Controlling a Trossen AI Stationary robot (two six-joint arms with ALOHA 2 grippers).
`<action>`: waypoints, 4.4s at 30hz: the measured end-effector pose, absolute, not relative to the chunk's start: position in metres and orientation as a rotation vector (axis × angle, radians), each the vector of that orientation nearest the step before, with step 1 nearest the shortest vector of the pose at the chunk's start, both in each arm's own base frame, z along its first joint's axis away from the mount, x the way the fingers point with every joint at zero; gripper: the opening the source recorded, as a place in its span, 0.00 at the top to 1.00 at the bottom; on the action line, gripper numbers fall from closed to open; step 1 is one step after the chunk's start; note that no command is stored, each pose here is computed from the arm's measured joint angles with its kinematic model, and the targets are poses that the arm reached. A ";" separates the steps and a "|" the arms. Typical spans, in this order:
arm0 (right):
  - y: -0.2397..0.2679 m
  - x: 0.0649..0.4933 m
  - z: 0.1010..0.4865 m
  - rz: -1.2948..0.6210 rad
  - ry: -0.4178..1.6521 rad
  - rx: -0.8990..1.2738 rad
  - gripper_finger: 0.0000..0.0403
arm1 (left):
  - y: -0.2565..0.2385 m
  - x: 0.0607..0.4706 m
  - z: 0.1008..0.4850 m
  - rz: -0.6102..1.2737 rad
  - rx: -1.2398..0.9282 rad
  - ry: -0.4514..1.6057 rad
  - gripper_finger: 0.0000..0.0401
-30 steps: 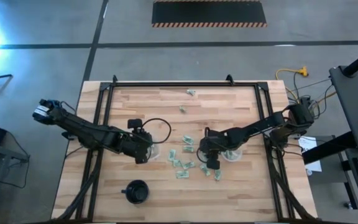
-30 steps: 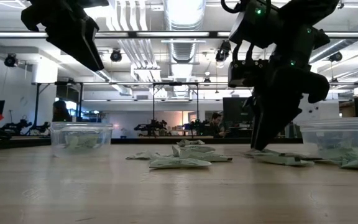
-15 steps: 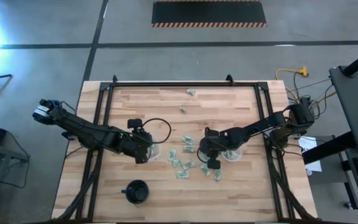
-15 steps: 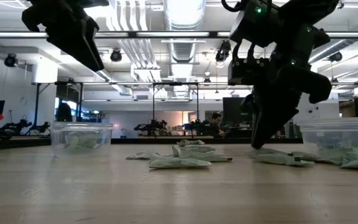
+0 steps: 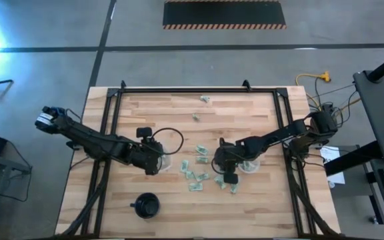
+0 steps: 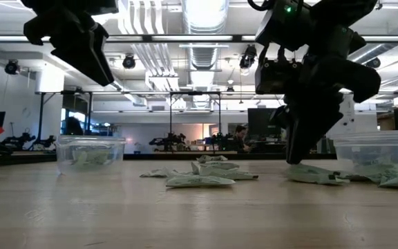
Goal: Pick and place Stevia / Truvia into bins
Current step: Put the stevia packet into the round transparent container
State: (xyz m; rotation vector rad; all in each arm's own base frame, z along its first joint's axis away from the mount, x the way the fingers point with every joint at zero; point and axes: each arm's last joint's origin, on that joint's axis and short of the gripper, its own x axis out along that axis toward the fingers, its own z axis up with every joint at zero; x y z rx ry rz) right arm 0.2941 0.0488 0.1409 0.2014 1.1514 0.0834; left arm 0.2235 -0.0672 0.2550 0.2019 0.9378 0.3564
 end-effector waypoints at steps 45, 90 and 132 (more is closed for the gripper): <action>0.048 0.293 0.128 0.074 1.211 0.150 0.96 | -0.068 0.225 0.259 0.351 0.199 0.921 0.59; 0.024 0.188 0.214 -0.341 1.168 0.173 0.98 | -0.070 0.229 0.262 0.324 0.216 0.876 0.59; 0.045 0.199 0.223 -0.124 1.010 0.196 0.62 | -0.070 0.238 0.266 0.283 0.265 0.798 0.59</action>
